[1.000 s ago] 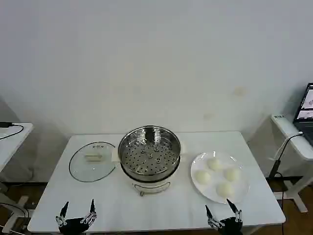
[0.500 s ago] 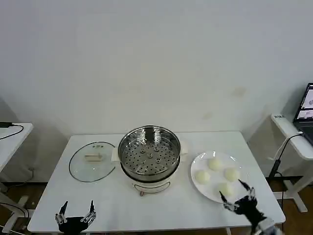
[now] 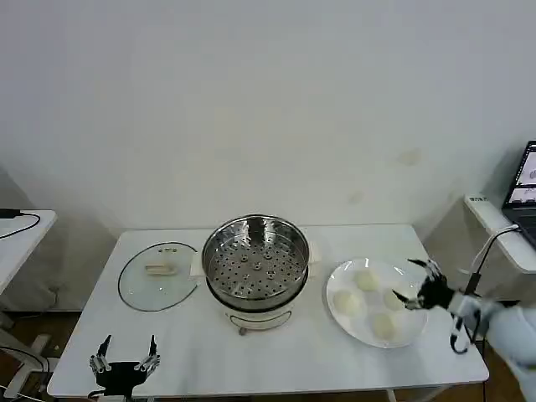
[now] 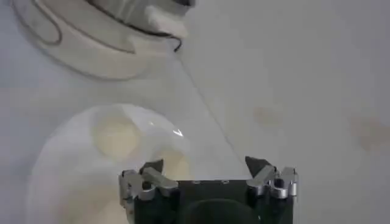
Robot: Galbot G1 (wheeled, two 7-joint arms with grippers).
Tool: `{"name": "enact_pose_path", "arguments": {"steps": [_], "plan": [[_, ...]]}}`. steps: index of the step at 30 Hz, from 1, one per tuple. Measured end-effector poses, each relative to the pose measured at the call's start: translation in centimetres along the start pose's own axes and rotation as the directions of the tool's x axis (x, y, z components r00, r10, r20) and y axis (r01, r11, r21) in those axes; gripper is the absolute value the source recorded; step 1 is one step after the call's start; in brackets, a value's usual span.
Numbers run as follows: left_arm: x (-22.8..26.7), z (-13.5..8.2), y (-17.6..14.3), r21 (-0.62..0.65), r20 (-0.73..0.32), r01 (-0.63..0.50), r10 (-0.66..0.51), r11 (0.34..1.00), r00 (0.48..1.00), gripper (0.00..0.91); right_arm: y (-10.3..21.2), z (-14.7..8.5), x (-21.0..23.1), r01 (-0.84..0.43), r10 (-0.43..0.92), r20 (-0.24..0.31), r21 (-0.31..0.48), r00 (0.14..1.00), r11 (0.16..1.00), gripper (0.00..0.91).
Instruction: Take steamed baozi put them in steamer then cover it.
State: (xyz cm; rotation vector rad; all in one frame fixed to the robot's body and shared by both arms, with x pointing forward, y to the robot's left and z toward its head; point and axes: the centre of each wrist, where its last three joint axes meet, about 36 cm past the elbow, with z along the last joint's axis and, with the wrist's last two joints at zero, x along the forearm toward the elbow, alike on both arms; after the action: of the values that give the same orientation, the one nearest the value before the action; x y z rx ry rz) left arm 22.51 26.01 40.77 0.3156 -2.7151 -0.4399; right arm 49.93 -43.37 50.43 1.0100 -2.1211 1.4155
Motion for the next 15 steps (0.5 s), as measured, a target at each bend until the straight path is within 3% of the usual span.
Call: {"name": "enact_pose_path", "arguments": {"steps": [9, 15], "plan": [[-0.5, -0.9, -0.3, 0.006, 0.016, 0.014, -0.015, 1.0, 1.0, 0.907, -5.9, -0.8, -5.0, 0.231, -0.217, -0.112, 0.123, 0.97, 0.965, 0.907], [-0.7, -1.6, 0.0, 0.006, 0.027, 0.024, -0.024, 1.0, 0.999, 0.907, -6.5, -1.4, -9.1, 0.366, -0.337, -0.192, 0.143, 0.922, 0.919, 0.907]]}}
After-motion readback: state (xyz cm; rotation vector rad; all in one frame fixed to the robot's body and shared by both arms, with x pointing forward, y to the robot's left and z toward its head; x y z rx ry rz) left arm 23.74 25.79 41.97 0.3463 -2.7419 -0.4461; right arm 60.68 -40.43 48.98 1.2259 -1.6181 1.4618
